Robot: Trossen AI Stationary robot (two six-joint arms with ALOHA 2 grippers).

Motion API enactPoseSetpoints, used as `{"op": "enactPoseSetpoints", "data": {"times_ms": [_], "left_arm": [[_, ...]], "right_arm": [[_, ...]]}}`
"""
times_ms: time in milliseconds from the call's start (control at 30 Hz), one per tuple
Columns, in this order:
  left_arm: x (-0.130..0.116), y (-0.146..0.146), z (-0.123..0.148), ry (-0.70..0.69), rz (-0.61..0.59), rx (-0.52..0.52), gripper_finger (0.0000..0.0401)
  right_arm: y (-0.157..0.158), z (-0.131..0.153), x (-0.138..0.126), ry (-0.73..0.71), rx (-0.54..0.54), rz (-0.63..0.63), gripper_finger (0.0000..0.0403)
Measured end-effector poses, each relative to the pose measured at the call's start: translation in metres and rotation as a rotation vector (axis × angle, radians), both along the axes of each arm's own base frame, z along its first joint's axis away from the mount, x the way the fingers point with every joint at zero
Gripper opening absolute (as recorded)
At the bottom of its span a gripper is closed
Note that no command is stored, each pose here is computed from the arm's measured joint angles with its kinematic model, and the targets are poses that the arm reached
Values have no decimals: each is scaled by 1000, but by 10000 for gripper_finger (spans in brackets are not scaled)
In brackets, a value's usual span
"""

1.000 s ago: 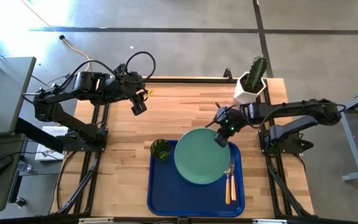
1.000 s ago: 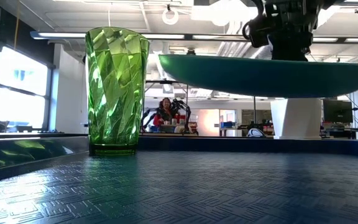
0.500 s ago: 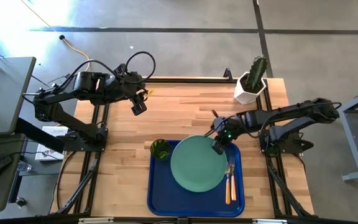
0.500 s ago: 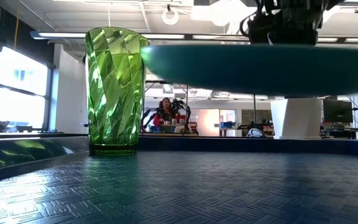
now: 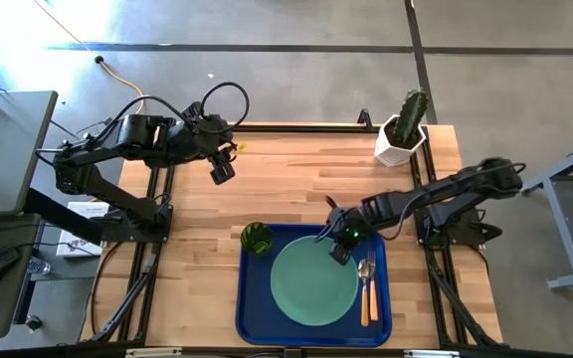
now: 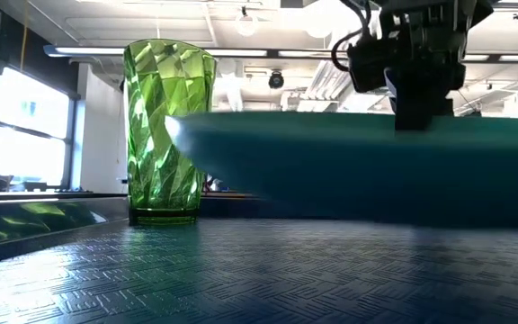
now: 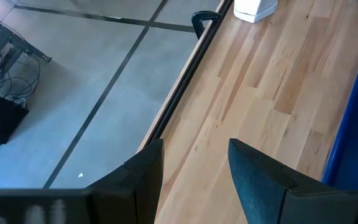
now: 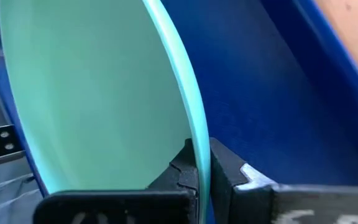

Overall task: Pick and place plate/cup/fork/spoon on tray
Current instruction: Put the green plate on the blue tray to the left of the yellow spoon

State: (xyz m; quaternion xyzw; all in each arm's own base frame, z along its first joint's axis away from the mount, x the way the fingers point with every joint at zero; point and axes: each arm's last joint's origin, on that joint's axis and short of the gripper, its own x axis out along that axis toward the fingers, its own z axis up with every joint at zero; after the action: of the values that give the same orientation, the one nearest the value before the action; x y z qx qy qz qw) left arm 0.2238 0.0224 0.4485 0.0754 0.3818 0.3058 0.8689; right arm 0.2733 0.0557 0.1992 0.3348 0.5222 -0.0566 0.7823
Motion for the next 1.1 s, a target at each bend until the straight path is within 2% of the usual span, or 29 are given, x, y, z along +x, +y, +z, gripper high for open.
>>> {"op": "enactPoseSetpoints", "data": {"times_ms": [633,1100], "left_arm": [[0,0,0,0,0,0,170],[0,0,0,4,-1,1,170]], "right_arm": [[12,-27,12,74,28,-19,0],[14,-37,17,98,55,-18,5]]}}
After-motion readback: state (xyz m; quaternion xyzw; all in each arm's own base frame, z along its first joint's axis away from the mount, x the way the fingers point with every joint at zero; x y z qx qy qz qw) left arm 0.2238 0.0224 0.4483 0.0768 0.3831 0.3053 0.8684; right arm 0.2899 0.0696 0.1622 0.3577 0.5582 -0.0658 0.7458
